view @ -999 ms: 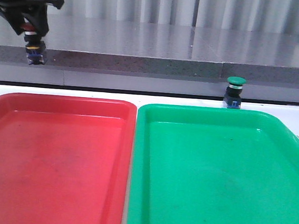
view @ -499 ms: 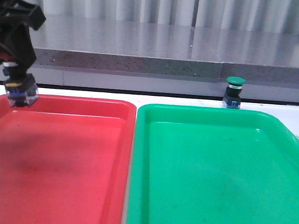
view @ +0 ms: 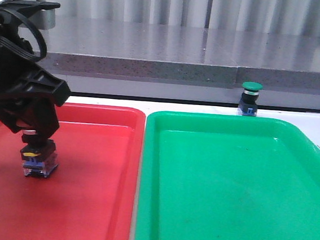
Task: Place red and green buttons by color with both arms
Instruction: 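Carry the red button into the red tray and lower it, then open the left gripper and withdraw it upward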
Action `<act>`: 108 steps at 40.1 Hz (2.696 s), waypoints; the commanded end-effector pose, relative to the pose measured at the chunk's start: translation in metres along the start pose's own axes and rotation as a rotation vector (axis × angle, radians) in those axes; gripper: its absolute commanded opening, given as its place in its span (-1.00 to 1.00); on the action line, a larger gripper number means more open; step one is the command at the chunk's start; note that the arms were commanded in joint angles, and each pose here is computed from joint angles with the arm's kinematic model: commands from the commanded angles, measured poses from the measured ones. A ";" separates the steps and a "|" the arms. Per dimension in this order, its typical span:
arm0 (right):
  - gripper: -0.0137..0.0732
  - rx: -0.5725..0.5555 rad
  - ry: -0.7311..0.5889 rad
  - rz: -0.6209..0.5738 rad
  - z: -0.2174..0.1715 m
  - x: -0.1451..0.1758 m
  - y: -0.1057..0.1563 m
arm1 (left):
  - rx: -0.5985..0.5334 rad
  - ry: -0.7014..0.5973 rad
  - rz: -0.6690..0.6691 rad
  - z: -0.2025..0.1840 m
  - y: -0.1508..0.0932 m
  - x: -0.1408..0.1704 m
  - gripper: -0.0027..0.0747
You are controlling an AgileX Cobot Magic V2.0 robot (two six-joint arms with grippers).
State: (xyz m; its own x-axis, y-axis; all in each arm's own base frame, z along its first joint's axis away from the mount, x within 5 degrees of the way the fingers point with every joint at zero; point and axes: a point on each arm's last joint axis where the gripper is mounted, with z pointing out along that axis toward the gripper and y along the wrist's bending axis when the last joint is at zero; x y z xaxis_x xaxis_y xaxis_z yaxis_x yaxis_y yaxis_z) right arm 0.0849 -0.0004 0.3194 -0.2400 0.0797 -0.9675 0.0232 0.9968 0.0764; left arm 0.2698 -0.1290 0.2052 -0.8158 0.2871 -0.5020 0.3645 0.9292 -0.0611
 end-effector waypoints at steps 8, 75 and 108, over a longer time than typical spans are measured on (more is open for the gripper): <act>0.81 -0.005 -0.096 -0.010 -0.002 -0.017 0.001 | 0.013 -0.057 -0.011 -0.011 -0.004 -0.009 0.02; 0.81 -0.005 -0.096 -0.010 -0.002 -0.017 0.001 | -0.266 -1.050 -0.227 -0.217 0.026 0.179 -0.98; 0.81 -0.012 -0.102 -0.021 0.033 -0.030 0.004 | -0.267 -1.068 -0.223 -0.218 0.025 0.180 -0.98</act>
State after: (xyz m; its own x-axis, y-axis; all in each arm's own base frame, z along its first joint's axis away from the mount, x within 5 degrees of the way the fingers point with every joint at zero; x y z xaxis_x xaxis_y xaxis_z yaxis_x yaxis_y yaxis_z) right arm 0.1035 0.0004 0.3222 -0.2274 0.0780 -0.9707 0.0171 0.9970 0.0761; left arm 0.0345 -0.0031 0.2860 -0.1017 -0.0984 -0.9899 0.0365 0.9941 -0.1025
